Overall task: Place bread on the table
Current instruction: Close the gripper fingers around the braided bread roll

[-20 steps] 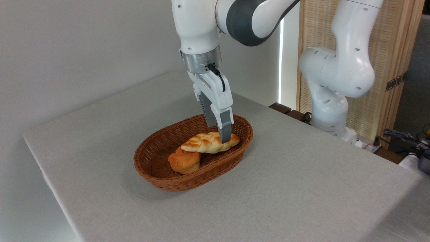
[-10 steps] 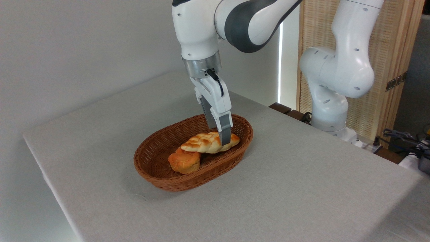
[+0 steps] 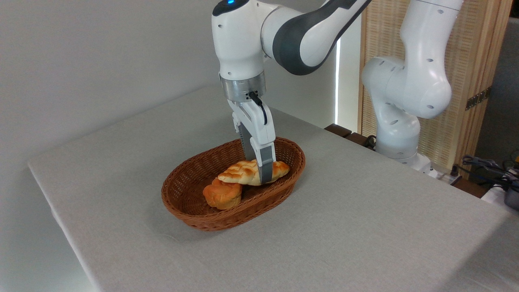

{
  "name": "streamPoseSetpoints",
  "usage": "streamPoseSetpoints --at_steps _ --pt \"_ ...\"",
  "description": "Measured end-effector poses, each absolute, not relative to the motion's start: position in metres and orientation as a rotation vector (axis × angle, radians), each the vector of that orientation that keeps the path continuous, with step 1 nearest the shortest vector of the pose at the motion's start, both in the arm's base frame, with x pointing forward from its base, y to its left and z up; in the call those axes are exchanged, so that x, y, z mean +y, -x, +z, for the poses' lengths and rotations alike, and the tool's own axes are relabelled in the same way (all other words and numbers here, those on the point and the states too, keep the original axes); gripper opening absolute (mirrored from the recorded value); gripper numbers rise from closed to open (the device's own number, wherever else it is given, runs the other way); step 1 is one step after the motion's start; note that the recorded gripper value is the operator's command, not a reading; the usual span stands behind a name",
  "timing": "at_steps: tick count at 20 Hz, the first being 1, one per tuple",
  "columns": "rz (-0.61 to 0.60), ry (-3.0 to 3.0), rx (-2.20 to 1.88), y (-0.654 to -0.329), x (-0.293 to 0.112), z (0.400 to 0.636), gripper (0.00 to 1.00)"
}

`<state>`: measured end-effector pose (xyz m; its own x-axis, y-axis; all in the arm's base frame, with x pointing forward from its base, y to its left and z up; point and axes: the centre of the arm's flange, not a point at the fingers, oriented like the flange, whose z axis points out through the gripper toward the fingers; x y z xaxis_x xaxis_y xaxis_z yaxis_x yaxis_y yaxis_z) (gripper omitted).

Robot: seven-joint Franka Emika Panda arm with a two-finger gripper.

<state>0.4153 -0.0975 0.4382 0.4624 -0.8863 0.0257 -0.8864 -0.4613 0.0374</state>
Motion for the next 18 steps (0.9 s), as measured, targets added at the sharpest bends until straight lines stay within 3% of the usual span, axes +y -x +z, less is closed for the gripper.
streamPoseSetpoints --at_steps 2,5,6,14,18 --pt "0.015 -2.649 -1.607 -0.4159 -0.0978 0.4384 0.94" --pt "0.031 -2.652 -1.609 -0.4170 -0.0981 0.4393 0.67" --pt "0.038 -2.654 -1.610 -0.4175 -0.0982 0.4397 0.63" --pt "0.044 -2.655 -1.610 -0.4180 -0.0984 0.4398 0.51" --pt "0.044 -2.655 -1.610 -0.4181 -0.0984 0.4397 0.50"
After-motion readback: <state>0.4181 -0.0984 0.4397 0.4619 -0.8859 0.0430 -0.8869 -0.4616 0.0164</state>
